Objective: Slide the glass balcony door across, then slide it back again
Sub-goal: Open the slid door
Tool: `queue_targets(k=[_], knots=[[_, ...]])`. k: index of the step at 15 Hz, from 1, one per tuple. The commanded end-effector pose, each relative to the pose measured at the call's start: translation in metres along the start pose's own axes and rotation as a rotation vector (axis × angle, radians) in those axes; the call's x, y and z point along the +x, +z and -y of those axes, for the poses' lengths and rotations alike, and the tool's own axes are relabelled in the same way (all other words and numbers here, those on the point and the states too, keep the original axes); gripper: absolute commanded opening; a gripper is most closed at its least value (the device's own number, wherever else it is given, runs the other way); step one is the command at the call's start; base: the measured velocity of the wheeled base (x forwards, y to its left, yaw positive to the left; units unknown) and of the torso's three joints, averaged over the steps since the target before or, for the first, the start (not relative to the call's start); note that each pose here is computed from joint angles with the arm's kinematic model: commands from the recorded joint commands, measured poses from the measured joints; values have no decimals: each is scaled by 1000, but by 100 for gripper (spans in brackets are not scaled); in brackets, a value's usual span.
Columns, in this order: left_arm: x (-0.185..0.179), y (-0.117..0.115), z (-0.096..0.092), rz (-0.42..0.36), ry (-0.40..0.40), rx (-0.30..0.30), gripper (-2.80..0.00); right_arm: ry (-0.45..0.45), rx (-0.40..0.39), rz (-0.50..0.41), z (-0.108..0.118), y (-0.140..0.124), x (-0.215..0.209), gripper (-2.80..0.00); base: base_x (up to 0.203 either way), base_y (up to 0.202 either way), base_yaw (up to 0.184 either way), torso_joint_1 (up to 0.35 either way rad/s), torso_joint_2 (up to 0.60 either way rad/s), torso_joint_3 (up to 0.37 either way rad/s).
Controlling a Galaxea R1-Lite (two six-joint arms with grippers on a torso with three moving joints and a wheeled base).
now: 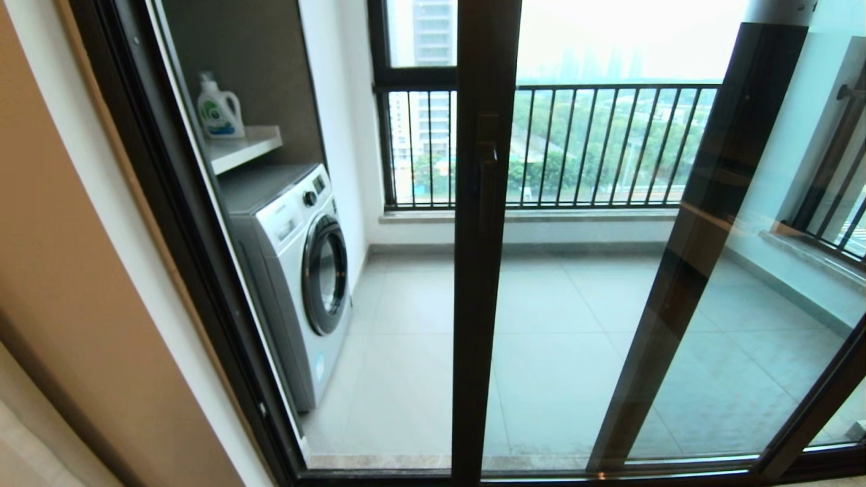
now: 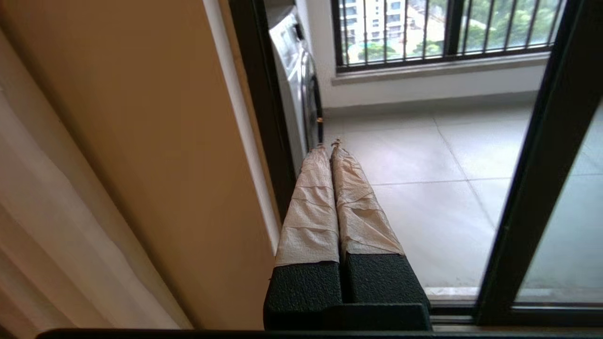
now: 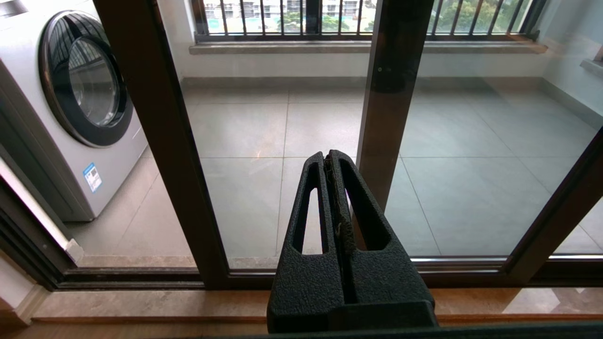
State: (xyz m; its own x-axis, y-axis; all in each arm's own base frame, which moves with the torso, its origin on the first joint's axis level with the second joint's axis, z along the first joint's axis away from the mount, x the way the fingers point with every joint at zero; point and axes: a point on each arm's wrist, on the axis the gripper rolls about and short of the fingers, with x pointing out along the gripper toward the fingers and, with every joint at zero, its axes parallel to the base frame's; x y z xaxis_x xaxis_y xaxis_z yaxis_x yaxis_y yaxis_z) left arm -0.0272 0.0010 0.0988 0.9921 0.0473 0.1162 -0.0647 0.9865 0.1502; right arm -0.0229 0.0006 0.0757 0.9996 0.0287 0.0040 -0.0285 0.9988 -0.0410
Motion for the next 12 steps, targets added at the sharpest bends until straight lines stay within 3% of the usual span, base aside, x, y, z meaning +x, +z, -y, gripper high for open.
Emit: queue_targets(k=[1,2,6,9,12], knots=[[2,-21,4,-87,-48,-80,-280,2,0,-4,0,-1,0,-280,0,0,0,0,0,0],[1,-26,5,-148,-66,-91,-280,2,0,-4,0,-1,0,-280,0,0,0,0,0,0],[2,-23,5,-111,-83,-79,-280,2,0,-4,0,-1,0,-280,0,0,0,0,0,0],[2,-23,5,-114,-60,-152,-280,2,0,-4,0,-1,0,-280,0,0,0,0,0,0],[2,-23,5,-114,-55,-153,-280,2,0,-4,0,-1,0,-280,0,0,0,0,0,0]])
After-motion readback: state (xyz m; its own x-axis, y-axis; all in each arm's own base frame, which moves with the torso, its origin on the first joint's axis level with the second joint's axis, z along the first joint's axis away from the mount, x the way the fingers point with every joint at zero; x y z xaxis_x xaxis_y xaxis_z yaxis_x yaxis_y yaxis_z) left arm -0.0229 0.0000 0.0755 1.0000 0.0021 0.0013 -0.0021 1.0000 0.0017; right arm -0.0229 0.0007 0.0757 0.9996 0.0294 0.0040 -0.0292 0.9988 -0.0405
